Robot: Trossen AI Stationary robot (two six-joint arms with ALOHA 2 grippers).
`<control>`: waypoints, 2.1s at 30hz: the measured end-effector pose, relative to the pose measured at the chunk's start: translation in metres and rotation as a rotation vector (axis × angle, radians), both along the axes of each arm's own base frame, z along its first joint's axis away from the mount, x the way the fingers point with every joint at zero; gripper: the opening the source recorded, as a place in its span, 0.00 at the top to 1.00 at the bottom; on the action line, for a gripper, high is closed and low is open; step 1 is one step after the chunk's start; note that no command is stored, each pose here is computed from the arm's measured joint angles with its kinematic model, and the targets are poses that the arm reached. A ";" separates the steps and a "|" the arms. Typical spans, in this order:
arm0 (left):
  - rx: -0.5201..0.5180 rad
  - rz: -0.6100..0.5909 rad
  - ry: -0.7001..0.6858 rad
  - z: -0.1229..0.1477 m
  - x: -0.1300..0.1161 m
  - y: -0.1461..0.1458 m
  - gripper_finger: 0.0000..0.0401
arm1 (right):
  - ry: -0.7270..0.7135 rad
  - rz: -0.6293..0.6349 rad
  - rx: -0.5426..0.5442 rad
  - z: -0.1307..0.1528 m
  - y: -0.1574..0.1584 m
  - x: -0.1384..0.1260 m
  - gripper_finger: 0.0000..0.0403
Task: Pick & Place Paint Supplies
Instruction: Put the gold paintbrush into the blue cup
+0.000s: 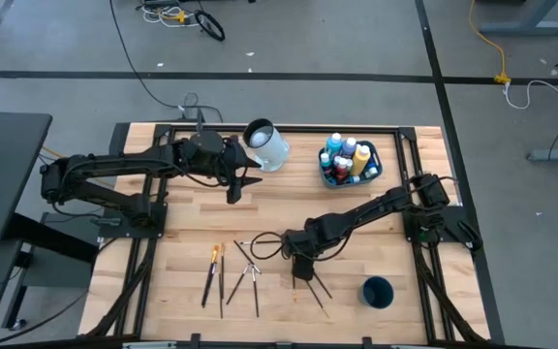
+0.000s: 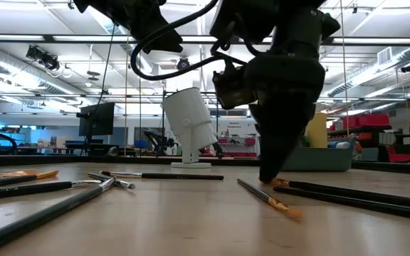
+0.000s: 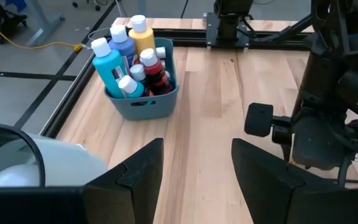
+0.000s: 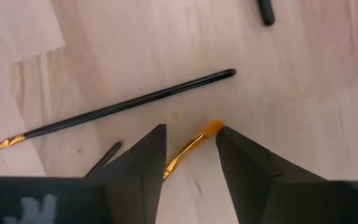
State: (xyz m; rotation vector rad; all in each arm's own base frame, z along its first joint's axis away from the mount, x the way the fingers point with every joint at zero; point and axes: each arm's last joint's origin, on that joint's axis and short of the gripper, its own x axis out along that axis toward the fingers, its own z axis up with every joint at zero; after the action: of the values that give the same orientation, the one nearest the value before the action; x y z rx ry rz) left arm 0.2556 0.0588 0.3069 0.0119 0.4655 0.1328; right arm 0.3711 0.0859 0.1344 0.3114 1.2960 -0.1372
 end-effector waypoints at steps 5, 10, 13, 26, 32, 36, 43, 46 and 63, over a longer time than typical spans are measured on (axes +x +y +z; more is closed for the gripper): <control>0.010 0.009 0.004 0.000 0.000 0.000 0.51 | 0.021 -0.008 -0.013 -0.006 -0.002 0.000 0.75; 0.013 0.010 0.005 0.000 0.000 0.000 0.51 | 0.026 -0.009 -0.022 -0.007 -0.003 0.000 0.91; 0.013 0.010 0.005 0.000 0.000 0.000 0.51 | 0.032 -0.006 -0.002 -0.006 -0.004 0.000 0.98; 0.017 0.009 0.002 0.000 0.000 0.000 0.51 | -0.187 0.038 -0.073 0.103 0.000 -0.030 1.00; 0.008 0.013 0.000 0.000 0.000 0.000 0.51 | -0.441 0.113 -0.171 0.164 0.013 -0.078 1.00; 0.006 0.014 -0.004 0.001 0.000 0.000 0.51 | -0.648 0.162 -0.163 0.193 0.024 -0.113 1.00; 0.002 0.020 -0.038 0.003 0.002 0.001 0.51 | -0.858 0.225 -0.080 0.206 0.024 -0.176 1.00; -0.024 0.034 -0.057 0.005 0.002 0.001 0.51 | -0.923 0.244 -0.032 0.194 0.022 -0.193 1.00; -0.100 0.071 -0.087 0.006 0.003 0.001 0.51 | -1.063 0.358 0.270 0.163 0.021 -0.232 1.00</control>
State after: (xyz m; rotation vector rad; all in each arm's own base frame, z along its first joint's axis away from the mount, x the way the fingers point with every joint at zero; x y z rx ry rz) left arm 0.2582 0.0600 0.3134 -0.1078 0.3858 0.1788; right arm 0.1392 0.1072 0.2971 0.3078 0.2888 0.4649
